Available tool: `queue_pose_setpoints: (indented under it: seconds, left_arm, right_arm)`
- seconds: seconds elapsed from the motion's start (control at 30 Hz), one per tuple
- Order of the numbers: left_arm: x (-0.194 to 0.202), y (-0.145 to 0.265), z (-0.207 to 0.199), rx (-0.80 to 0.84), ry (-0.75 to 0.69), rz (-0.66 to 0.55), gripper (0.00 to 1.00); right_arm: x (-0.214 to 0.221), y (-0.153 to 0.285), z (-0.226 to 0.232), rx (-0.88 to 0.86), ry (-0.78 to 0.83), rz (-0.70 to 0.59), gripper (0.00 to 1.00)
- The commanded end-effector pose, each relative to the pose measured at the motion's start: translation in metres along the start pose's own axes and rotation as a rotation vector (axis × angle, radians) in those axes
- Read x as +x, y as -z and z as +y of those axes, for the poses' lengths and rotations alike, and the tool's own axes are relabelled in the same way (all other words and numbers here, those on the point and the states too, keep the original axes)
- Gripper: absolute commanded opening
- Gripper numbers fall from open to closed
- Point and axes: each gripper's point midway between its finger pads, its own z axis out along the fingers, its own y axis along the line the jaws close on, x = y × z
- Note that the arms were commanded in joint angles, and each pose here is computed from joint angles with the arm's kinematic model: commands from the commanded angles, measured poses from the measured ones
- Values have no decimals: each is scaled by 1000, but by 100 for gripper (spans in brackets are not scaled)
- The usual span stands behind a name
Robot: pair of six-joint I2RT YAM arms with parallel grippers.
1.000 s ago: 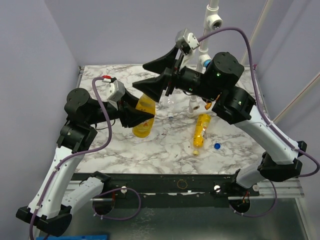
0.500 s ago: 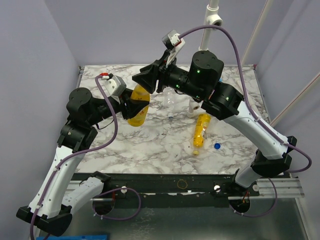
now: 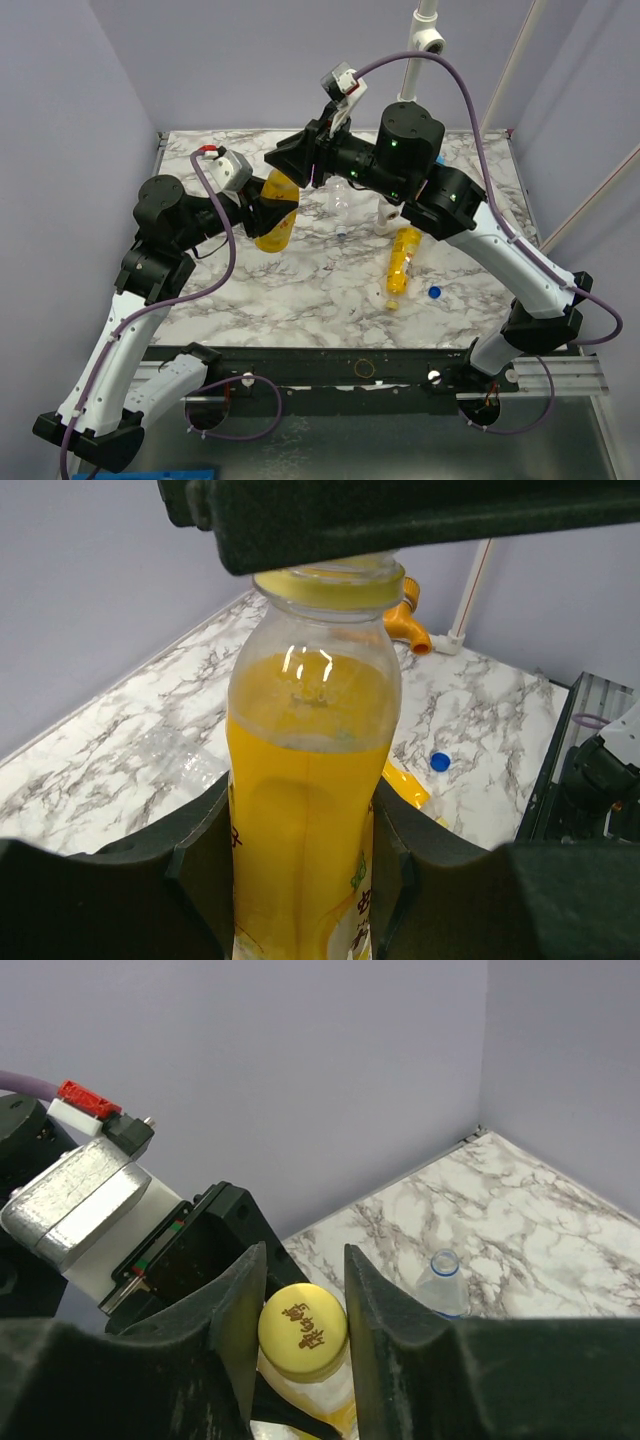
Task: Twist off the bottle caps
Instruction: Unscrew the bottle cap from the plastic bottle.
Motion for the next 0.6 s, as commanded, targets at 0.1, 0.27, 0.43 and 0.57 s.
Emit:
queue_pose_setpoints:
  seconds: [0.1,0.27,0.43,0.57]
  left_arm:
    - [-6,3,-20,102,15,-11,0]
    - [-7,32,-93,524,-18,-9,0]
    - [-9,43,-109,608,5,-3,0]
    - [-3,40,-105,584,14,3,0]
  right_arm:
    - [-20,12,18,-96,51,-36,24]
    - [-26,51,81,-475,164,-62,19]
    - [-37,96,118,-709,209,-95,8]
    - [-50,101,106,-601,220,-119,1]
